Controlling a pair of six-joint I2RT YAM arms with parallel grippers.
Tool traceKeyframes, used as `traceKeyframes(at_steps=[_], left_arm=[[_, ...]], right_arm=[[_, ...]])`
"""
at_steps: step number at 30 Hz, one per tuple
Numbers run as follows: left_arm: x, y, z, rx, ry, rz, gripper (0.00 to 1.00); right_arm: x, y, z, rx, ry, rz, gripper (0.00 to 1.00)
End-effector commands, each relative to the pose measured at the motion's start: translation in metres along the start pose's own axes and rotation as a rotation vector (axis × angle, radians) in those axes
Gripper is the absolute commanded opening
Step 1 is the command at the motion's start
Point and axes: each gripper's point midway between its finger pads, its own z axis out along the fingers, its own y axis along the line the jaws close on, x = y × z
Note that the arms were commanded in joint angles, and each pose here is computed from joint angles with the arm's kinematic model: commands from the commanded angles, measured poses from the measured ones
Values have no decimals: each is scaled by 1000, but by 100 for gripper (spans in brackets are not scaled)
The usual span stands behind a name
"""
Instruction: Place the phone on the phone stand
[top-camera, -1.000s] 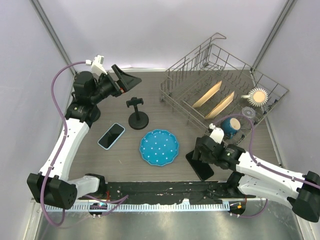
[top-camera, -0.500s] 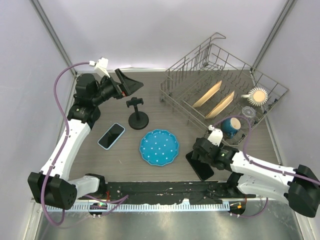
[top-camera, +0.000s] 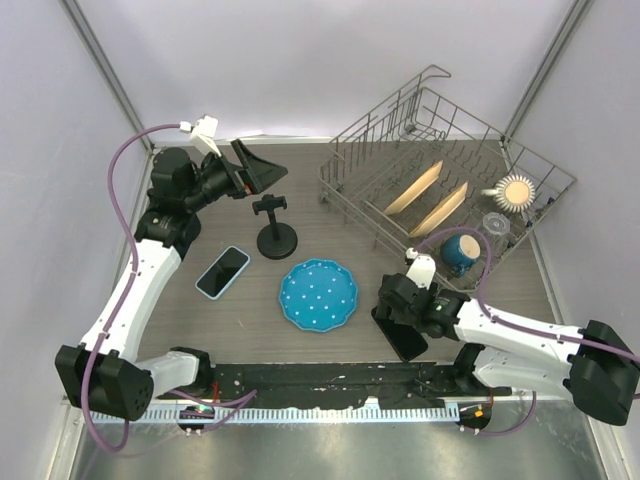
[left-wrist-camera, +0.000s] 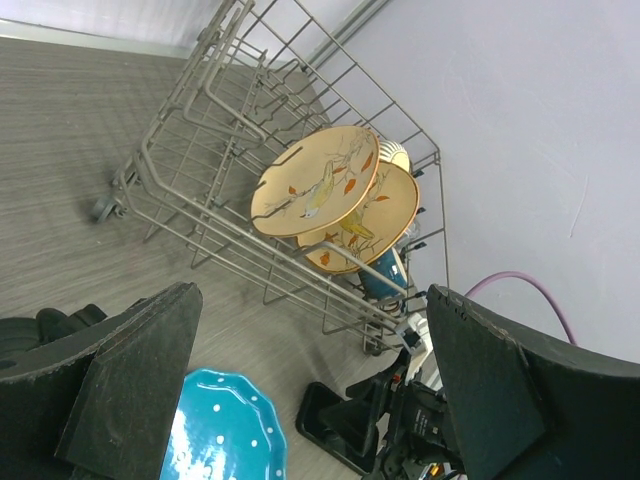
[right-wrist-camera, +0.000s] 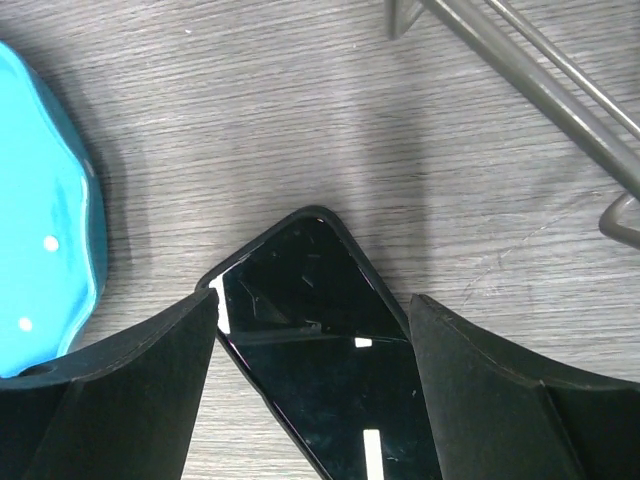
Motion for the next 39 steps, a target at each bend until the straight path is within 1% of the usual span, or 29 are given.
traceKeyframes(at_steps=[1, 10, 15, 22, 26, 28, 29, 32, 33, 35, 36, 37, 38, 39], left_arm=[[-8, -21, -7, 65, -32, 65, 100], [-7, -24, -9, 60, -32, 85, 100], [-7, -24, -9, 53, -34, 94, 100], [-6, -23, -10, 52, -32, 101, 100], [-5, -23, -10, 43, -32, 108, 100], [-4, -22, -9, 42, -28, 106, 100], [-4, -22, -9, 42, -28, 104, 100], [-3, -22, -8, 44, -25, 107, 100], [-2, -23, -8, 45, -22, 106, 100], [-2, -24, -7, 51, -19, 107, 100], [-1, -25, -7, 54, -16, 106, 100], [1, -27, -6, 68, -7, 107, 100], [2, -32, -6, 84, -2, 112, 100], [5, -34, -5, 94, 7, 116, 96]], right_arm=[[41, -2, -2, -39, 155, -68, 82], [56, -8, -1, 23, 170, -193, 82], [57, 5, -4, 17, 142, -266, 82], [44, 43, -11, -48, 101, -334, 82], [18, 34, -20, 13, 13, -329, 82], [13, 25, -24, 46, -7, -317, 80], [6, 22, -27, 54, -37, -296, 78], [2, 3, -34, 119, -51, -244, 62], [1, -10, -39, 162, -57, -196, 47], [2, -21, -44, 198, -48, -163, 28], [5, -30, -48, 222, -34, -144, 16], [6, -29, -49, 213, -30, -139, 12], [6, -29, -51, 212, -29, -129, 11], [4, -32, -53, 225, -37, -118, 8]])
